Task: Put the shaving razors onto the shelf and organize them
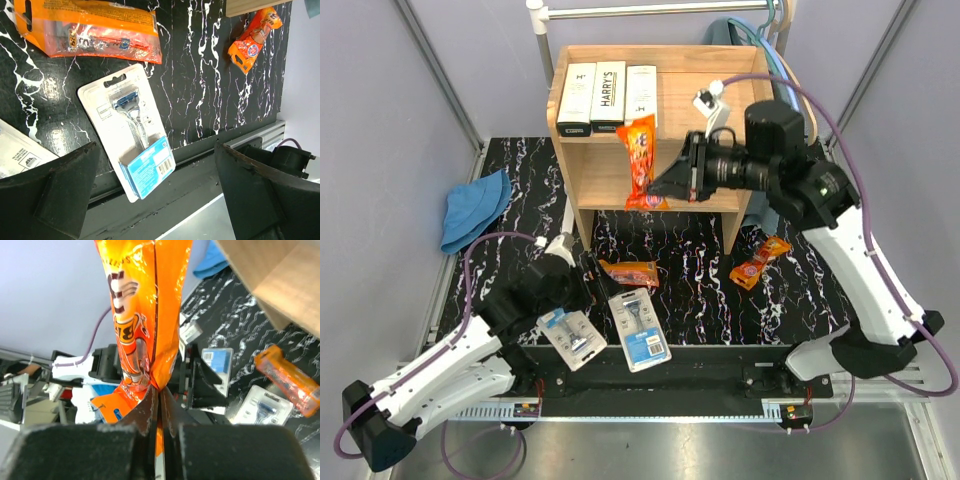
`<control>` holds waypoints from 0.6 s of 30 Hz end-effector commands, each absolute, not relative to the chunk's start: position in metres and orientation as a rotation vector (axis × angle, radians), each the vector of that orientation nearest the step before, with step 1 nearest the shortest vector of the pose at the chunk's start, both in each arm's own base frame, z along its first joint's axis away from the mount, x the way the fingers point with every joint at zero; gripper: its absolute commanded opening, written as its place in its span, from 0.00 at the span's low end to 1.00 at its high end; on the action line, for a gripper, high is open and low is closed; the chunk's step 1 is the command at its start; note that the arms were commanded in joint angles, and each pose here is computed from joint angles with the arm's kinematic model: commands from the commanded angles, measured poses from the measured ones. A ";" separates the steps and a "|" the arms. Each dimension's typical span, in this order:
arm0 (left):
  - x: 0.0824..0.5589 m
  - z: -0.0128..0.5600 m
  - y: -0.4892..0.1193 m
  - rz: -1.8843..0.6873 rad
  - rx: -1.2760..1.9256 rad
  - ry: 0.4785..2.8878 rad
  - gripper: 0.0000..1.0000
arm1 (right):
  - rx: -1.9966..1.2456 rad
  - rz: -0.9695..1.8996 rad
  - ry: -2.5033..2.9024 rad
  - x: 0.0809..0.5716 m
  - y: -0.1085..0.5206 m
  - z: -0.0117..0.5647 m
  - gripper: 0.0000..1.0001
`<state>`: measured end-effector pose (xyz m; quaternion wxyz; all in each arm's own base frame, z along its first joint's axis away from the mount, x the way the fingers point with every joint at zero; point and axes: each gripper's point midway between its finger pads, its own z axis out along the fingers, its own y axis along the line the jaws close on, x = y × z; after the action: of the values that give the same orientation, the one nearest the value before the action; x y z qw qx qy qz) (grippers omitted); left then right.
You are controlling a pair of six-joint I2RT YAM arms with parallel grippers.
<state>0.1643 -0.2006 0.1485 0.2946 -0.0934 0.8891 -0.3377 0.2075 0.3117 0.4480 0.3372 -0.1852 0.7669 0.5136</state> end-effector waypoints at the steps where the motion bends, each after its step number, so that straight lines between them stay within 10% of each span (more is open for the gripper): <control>1: 0.166 0.153 -0.209 -0.960 -0.238 2.346 0.99 | -0.516 1.265 1.944 0.225 0.298 0.478 0.04; 18: 0.162 0.142 -0.217 -0.979 -0.163 2.379 0.99 | -0.316 1.102 1.919 0.340 0.248 0.499 0.05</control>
<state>0.1595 -0.2100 0.1375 0.2712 -0.0787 0.8934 -0.3494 0.3323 0.2646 0.4890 0.4210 -0.1337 0.7806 0.4423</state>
